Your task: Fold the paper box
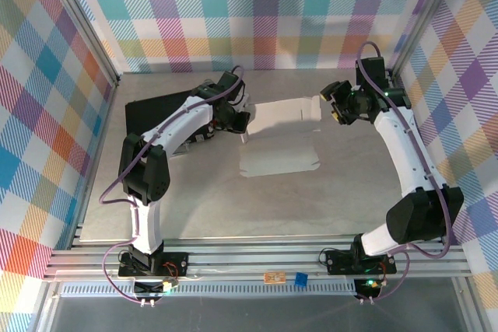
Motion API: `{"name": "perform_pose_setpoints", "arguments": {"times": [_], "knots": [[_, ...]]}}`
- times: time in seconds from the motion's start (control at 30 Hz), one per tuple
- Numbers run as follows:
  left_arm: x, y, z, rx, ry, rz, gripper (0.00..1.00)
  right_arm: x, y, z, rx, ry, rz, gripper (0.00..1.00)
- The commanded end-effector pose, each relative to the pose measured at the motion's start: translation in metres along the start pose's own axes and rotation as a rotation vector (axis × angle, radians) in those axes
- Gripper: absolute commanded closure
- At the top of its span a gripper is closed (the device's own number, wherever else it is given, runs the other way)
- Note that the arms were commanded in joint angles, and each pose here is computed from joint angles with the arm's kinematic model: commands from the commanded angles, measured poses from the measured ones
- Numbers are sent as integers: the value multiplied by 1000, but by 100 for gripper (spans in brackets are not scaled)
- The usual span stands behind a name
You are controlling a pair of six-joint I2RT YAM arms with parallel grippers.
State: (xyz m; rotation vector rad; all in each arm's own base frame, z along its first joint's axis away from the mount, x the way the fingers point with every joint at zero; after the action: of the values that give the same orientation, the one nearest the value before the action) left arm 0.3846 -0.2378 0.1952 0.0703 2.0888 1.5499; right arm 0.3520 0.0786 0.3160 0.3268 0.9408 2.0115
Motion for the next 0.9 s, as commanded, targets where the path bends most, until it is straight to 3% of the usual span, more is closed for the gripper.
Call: {"name": "perform_pose_setpoints", "arguments": {"times": [0.0,0.4,0.63,0.87], "knots": [[9,4,-5,48,-27,53,100,4,13,12,-3,-44,9,46],[11,9,-20,27,-65,53,100,10,-41,33,-9,-54,139,60],[14,9,-19,18,-67,56,100,-2,-46,31,68,52,88,61],[13,10,-19,14,-66,48,100,9,-57,9,99,2,163,58]]}}
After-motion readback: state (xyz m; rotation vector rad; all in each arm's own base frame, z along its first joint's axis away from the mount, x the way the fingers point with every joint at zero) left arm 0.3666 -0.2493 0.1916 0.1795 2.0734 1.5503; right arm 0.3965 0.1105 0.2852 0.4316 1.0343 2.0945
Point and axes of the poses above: each hand's point on the last joint's axis, 136 mm out from that joint toward the fingers, its own y axis back along the fingers, its own z axis along the line the jaws close on, x = y × z, the point moved 6 cm from there along y, back along the fingers, and after that the axes turned 5 degrees about -y, right-handed, at the moved point
